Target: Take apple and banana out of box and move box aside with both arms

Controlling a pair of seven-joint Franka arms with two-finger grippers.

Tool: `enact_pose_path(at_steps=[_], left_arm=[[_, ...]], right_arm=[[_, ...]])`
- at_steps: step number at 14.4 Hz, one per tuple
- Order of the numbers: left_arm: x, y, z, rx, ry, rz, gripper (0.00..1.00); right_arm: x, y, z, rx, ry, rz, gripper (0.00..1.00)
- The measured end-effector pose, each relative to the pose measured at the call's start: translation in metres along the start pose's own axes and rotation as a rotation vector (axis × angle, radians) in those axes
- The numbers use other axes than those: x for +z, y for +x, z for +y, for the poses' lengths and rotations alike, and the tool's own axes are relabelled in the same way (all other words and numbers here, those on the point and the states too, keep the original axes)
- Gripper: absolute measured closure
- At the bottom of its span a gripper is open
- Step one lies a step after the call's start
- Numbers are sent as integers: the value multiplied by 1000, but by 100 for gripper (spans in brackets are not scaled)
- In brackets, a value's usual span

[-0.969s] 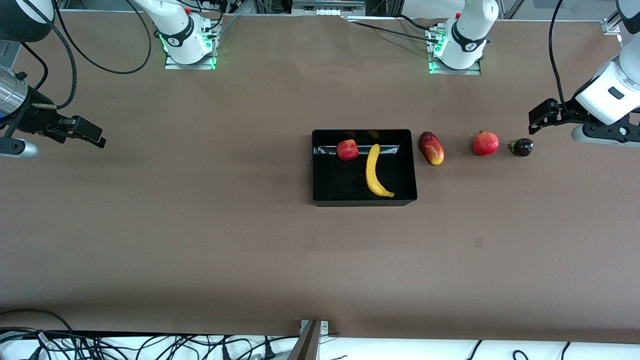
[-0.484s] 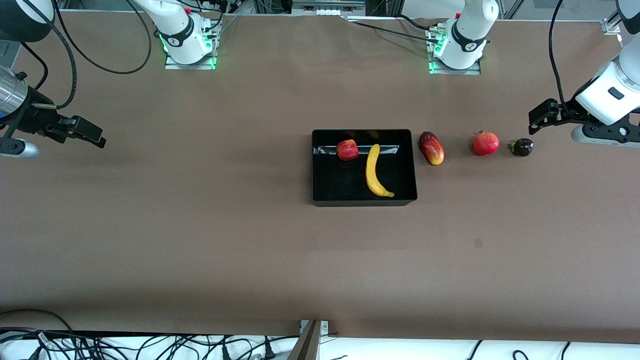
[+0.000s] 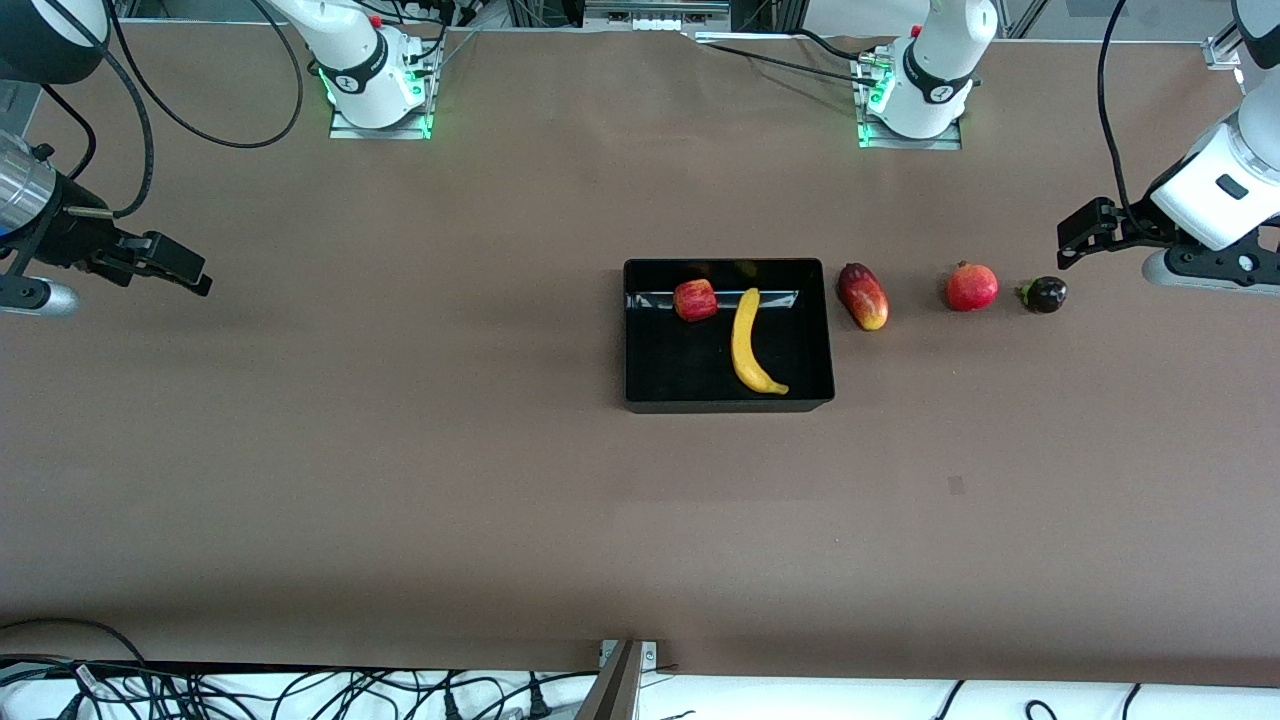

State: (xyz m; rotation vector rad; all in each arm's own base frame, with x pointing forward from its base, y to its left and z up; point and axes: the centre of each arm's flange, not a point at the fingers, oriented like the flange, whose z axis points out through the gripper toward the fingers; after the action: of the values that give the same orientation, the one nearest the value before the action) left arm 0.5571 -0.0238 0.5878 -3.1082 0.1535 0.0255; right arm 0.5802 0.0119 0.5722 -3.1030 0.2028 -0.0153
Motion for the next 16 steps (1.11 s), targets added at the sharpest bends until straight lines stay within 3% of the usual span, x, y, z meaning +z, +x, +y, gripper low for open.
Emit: enact_pose_path(at_steps=[11,14,16], left_arm=[[3,1,3,-2,-6,-5,0],[14,7,27,-115,-59,-18,0],[30,18,73,-227,-66,-11,0]], right_arm=[[0,0,0,0,0,0,0],[0,0,0,0,0,0,0],[0,0,0,0,0,1,0]])
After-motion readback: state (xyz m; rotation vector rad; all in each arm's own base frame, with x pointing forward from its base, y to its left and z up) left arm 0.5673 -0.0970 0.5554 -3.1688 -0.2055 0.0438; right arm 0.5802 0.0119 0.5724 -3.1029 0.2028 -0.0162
